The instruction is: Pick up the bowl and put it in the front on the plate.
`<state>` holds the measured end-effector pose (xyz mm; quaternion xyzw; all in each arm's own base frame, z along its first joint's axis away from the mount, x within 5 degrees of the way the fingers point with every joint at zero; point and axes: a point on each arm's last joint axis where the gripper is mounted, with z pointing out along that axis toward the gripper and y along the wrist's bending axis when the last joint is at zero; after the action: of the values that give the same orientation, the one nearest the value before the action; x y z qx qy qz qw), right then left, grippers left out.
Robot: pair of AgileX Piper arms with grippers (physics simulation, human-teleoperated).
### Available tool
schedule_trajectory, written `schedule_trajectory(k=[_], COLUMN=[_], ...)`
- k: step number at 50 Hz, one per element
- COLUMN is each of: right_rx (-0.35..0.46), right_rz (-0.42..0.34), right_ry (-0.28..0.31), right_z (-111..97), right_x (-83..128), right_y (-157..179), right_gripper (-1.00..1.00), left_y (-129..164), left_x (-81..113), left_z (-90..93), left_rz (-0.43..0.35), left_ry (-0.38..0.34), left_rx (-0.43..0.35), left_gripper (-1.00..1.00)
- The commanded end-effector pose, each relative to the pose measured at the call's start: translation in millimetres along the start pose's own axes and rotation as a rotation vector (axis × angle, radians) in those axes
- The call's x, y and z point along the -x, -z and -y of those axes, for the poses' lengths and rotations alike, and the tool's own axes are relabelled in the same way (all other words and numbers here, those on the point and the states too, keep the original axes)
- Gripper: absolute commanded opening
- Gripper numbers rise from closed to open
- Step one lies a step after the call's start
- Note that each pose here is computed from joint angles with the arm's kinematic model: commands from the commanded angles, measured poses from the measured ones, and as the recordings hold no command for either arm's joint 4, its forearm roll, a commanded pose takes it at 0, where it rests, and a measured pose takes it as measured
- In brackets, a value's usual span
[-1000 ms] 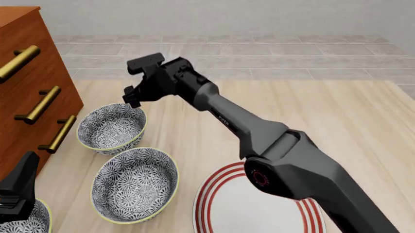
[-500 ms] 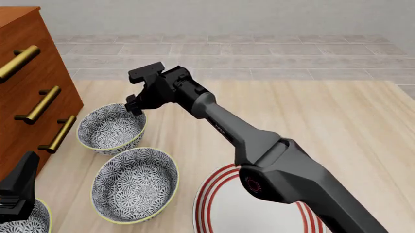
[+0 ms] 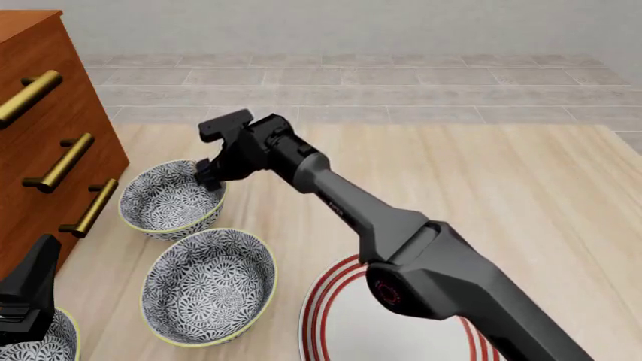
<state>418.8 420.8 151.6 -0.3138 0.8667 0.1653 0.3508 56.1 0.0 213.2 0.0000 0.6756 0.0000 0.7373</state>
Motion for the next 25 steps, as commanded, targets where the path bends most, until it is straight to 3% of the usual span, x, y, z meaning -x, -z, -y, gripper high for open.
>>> schedule_trajectory(k=[1, 11, 12, 18, 25], right_rx=[0.007, 0.007, 0.009, 0.008, -0.015], right_rz=[-0.015, -0.014, -0.011, -0.004, 0.004], right_ry=[-0.003, -0.016, -0.017, -0.013, -0.01], right_z=[-6, -6, -8, -7, 13], right_x=[-5, -6, -6, -1, 5], right_y=[-5, -6, -5, 0, 5], right_gripper=[1.0, 1.0, -1.0, -1.0, -1.0], left_y=[0, 0, 0, 0, 0], left_x=[0.0, 0.0, 0.0, 0.0, 0.0], left_z=[0.0, 0.0, 0.0, 0.0, 0.0], left_rz=[0.0, 0.0, 0.0, 0.0, 0.0], left_ry=[0.0, 0.0, 0.0, 0.0, 0.0], left_rx=[0.0, 0.0, 0.0, 0.0, 0.0], left_gripper=[1.0, 1.0, 1.0, 1.0, 1.0])
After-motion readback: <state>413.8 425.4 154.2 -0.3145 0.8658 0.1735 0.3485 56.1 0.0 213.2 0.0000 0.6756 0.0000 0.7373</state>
